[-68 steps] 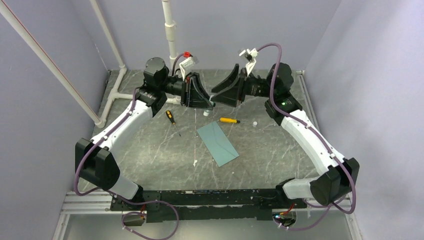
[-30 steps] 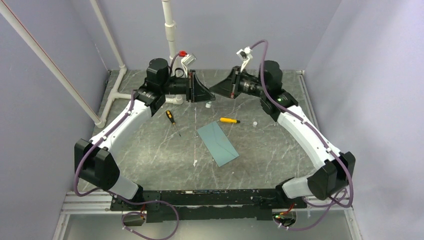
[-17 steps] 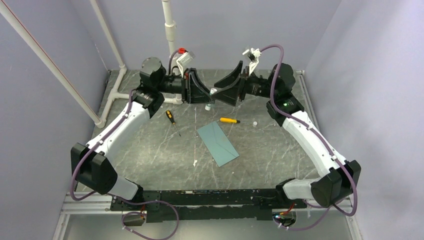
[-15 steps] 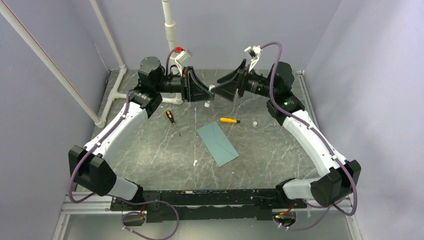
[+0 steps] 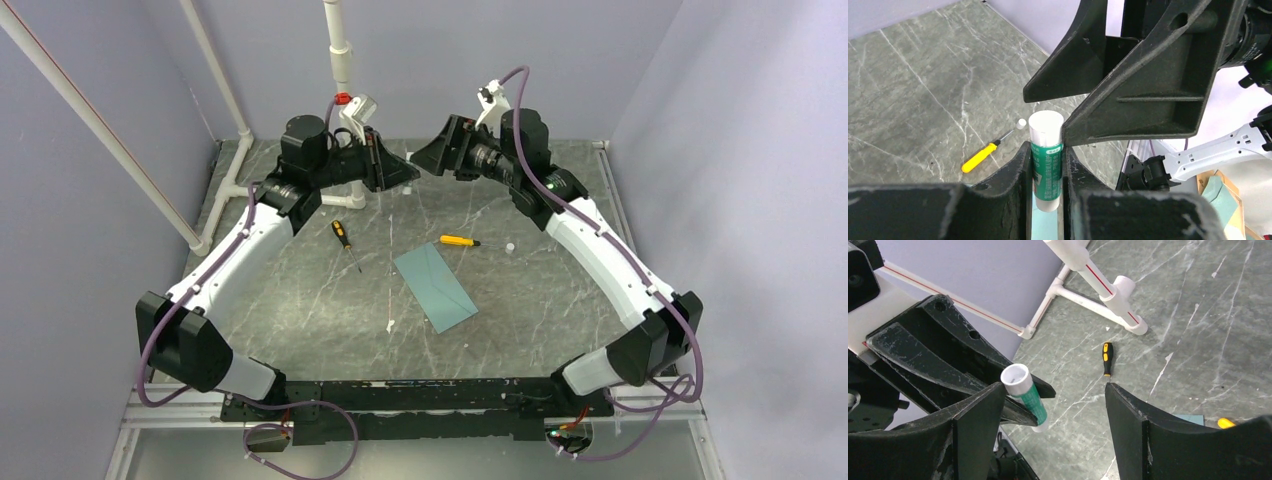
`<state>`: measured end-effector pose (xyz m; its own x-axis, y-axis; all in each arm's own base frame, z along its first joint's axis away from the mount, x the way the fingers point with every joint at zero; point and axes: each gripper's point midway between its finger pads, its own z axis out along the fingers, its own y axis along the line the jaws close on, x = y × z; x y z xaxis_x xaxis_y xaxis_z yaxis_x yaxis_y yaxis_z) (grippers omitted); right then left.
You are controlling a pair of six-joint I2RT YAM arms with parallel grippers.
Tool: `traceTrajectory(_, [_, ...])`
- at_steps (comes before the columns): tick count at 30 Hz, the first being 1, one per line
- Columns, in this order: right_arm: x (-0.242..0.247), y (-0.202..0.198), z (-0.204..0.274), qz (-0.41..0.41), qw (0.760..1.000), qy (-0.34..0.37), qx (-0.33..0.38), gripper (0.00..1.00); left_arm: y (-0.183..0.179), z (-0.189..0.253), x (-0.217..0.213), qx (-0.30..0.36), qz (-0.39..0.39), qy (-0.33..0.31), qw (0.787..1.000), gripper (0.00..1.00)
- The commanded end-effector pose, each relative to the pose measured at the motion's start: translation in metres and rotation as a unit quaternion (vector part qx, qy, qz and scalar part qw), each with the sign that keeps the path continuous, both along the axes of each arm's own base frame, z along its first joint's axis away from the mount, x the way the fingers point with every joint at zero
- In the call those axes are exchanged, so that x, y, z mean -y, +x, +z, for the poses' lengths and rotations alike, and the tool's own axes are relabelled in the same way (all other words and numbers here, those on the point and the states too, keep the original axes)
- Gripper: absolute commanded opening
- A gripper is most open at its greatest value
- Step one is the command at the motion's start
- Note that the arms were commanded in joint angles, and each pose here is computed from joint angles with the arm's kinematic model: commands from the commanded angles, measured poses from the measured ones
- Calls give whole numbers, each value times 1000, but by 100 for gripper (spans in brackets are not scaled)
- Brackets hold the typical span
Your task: Place the letter into the envelope and seal it
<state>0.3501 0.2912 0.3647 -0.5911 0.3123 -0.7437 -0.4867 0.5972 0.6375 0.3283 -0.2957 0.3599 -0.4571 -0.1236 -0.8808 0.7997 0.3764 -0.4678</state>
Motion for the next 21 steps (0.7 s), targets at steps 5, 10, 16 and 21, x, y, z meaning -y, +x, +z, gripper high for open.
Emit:
traceTrajectory(5, [-27, 2, 14, 15, 998, -39, 38, 64, -3, 14, 6, 30, -18, -6, 999, 2])
traceTrajectory(10, [-32, -2, 13, 36, 997, -50, 44, 19, -6, 10, 4, 21, -20, 0, 1000, 3])
traceTrajectory(16, [-28, -27, 27, 147, 979, -40, 137, 0, -26, 14, 8, 31, -79, 2, 996, 3])
traceTrajectory(21, [-11, -101, 56, 357, 894, 56, 265, 0, -85, 31, 10, 45, -259, -31, 964, 3])
